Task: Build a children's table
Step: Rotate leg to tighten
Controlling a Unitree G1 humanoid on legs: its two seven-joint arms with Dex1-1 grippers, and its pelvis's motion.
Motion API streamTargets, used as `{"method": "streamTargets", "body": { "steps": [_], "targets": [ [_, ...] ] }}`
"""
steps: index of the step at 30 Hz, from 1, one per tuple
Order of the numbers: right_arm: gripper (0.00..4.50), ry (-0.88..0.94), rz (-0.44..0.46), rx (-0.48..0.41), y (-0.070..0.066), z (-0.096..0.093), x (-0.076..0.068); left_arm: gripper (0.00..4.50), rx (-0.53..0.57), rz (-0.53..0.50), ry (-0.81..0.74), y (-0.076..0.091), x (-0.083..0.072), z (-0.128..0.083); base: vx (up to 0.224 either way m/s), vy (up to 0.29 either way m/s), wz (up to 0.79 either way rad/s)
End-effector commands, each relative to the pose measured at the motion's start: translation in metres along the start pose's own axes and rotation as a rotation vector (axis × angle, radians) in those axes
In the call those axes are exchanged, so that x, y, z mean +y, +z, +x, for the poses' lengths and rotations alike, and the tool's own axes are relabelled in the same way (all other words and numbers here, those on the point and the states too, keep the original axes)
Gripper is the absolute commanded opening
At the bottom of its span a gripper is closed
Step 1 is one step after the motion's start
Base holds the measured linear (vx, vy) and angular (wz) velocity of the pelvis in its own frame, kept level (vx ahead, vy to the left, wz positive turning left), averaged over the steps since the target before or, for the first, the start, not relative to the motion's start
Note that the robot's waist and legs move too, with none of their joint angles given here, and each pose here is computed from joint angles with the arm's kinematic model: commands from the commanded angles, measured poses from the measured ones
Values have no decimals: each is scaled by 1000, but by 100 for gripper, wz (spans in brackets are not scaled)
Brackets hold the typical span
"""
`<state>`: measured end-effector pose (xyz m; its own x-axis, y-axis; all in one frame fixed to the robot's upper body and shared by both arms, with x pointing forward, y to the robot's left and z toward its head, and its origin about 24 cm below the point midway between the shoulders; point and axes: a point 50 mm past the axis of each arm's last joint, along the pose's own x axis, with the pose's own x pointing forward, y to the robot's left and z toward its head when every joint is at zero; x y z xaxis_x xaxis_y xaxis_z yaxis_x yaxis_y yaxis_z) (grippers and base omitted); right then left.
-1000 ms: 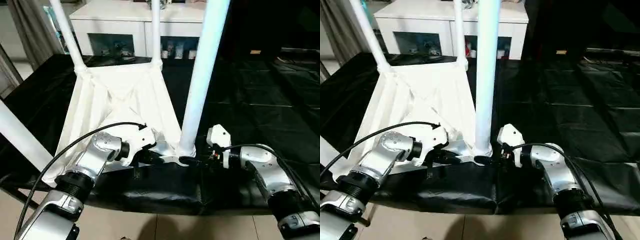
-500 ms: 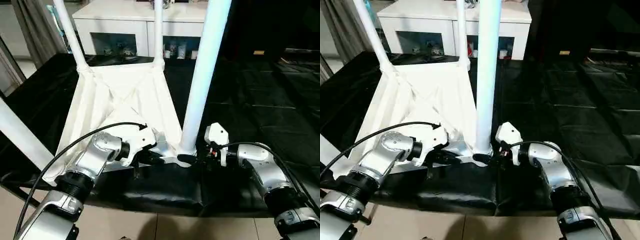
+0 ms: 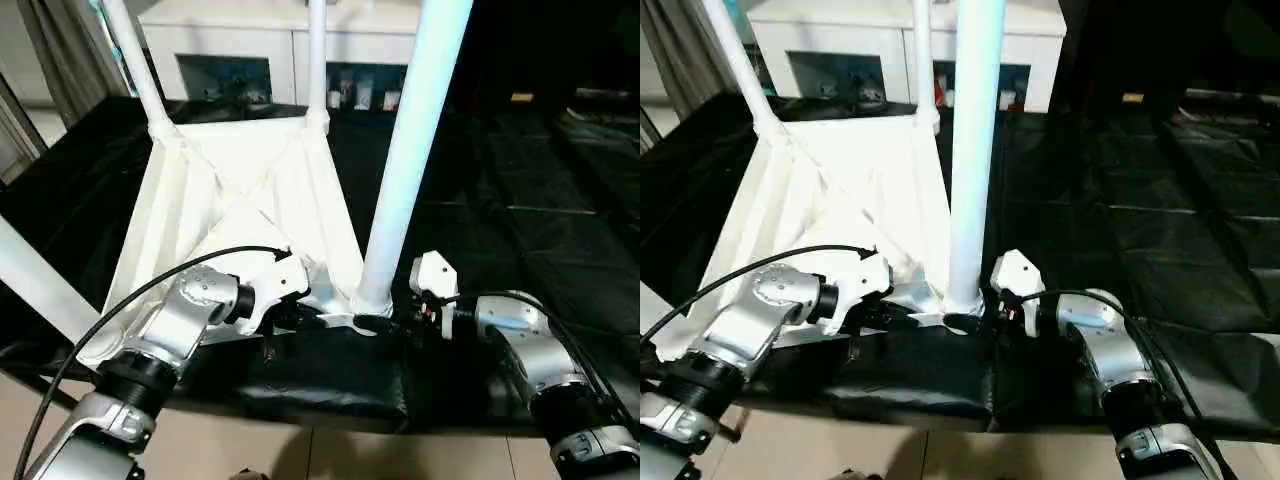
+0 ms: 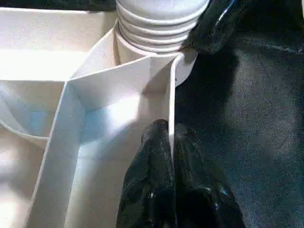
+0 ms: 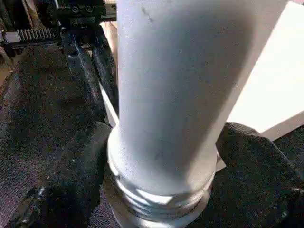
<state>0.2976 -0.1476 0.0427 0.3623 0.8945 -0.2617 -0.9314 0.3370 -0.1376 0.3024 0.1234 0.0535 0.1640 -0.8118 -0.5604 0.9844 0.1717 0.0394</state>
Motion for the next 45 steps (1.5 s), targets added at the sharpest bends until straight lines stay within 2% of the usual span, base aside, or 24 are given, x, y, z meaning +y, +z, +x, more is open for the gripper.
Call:
{"method": "streamTargets", "body": {
  "steps": [1, 9, 17, 26, 31, 38, 42, 44, 45],
  "targets": [
    [381, -2, -9, -19, 6, 0, 0, 0, 7, -71, -23, -14, -7, 3, 0, 0, 0],
    [381, -4, 4, -46, 9, -1, 5, 0, 7, -75, -40, -13, -15, 3, 0, 0, 0],
    [381, -19, 25, -62, 10, 2, 5, 0, 23, -76, -30, -13, -13, -2, 0, 0, 0],
    [299, -8, 29, -92, 16, 1, 4, 0, 34, -82, -25, -13, -11, -6, 0, 0, 0],
    [279, -9, 29, -96, 18, 0, 2, 0, 38, -83, -21, -14, -10, -7, 0, 0, 0],
    [273, -7, 34, -93, 16, 2, 2, 0, 42, -87, -24, -15, -9, -7, 0, 0, 0],
    [272, -243, 96, -24, 4, 13, -11, 0, 44, -127, 29, -16, -4, -4, 0, 0, 0],
    [272, -294, 112, -35, 3, 17, -12, 0, 46, -131, 53, -16, -2, -1, 0, 0, 0],
    [272, -356, 151, -41, 2, 23, -12, 0, 44, -144, 86, -14, 0, 4, 0, 0, 0]
  ]
}}
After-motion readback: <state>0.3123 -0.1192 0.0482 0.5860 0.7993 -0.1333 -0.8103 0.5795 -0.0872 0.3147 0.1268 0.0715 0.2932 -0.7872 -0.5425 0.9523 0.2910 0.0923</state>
